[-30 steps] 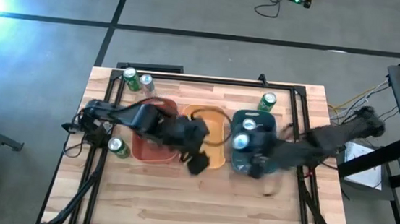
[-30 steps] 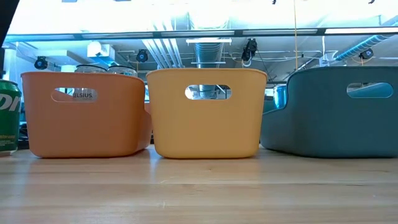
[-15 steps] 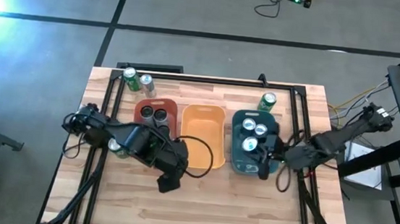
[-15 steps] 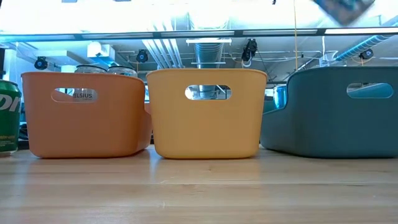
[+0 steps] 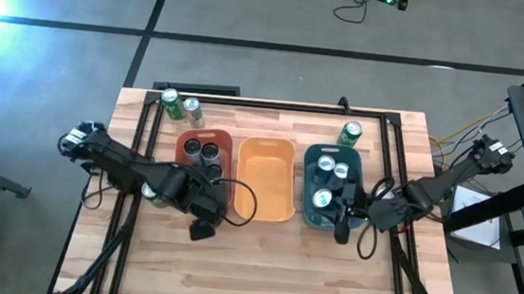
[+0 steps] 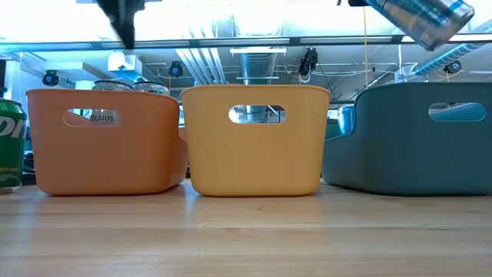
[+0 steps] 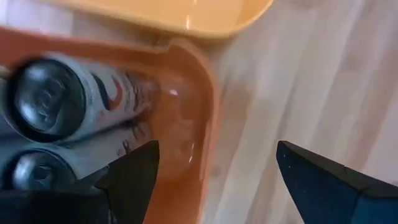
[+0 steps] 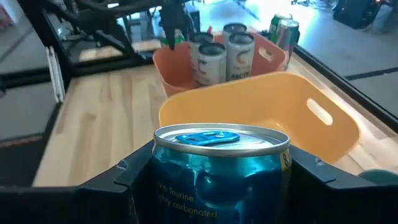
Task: Sort soda cans
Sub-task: Put the bottom blue soda can into the blue bin
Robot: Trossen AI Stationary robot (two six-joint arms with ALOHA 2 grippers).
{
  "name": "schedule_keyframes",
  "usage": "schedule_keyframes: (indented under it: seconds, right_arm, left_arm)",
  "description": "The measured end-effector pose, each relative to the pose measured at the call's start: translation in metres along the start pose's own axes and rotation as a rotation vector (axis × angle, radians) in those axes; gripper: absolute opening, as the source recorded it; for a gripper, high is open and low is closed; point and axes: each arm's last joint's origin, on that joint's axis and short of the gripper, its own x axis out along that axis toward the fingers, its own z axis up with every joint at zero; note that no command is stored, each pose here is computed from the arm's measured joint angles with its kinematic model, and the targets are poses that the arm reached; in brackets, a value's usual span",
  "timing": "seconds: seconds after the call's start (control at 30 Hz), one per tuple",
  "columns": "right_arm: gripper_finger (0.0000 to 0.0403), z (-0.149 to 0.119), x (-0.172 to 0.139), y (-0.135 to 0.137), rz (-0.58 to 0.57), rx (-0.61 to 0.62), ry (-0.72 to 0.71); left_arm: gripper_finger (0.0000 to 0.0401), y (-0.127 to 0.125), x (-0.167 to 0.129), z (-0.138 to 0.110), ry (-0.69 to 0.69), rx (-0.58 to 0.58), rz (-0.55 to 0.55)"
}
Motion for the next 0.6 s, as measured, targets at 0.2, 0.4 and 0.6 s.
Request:
schedule_keyframes:
  seconds: [0.2, 0.4, 0.6]
  right_arm:
    - [0.0231, 0.013, -0.006, 0.001, -0.018, 0.024, 0.037]
    - [0.0232, 0.024, -0.014, -0.002, -0.042, 0.049, 0.084]
    - [0.0232, 0.025, -0.016, -0.003, -0.057, 0.043, 0.1]
  left_arm:
    - [0.0307, 0.017, 0.023, -0.03, 0.059, 0.007, 0.002]
    - [0.0307, 0.023, 0.036, -0.049, 0.12, 0.008, -0.117]
    - [0.0307, 0.027, 0.044, -0.061, 0.191, 0.07, -0.169]
